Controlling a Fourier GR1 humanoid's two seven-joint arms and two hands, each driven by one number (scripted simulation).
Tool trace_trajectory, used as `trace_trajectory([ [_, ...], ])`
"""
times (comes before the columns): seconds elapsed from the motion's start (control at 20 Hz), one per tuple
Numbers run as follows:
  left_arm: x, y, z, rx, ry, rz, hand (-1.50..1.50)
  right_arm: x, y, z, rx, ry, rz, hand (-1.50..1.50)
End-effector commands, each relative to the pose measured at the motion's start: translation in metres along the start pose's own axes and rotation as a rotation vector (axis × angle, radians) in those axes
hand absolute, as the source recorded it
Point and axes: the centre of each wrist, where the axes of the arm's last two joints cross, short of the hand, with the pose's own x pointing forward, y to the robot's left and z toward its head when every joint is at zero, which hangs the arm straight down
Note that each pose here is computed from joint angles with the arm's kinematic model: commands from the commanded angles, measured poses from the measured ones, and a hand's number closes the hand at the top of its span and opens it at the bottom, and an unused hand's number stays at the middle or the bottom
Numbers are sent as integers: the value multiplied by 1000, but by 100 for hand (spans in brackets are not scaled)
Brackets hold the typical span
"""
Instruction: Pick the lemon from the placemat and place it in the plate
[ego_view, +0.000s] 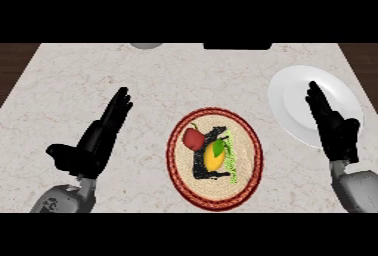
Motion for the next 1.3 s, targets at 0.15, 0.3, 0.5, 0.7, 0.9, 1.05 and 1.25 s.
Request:
trace_trajectory([
  [0.15,-49,24,19,155,313,1,0,79,-5,-22,-178,-243,64,150],
  [0.3,-63,27,34,173,377,15,0,44,-74,-9,-177,-123,683,150],
  [0.5,-83,27,50,197,466,85,0,56,-8,9,-591,-287,328,-150],
  [0.7,-77,40,55,181,456,88,0,44,53,64,-573,-322,235,-150],
  [0.9,-92,13,52,174,437,99,0,71,56,87,-532,-301,336,-150],
  [1.05,-81,32,47,161,459,74,0,76,38,93,-393,-161,506,-150],
  [1.25,-78,40,34,177,448,65,0,79,55,104,-202,2,662,-150],
])
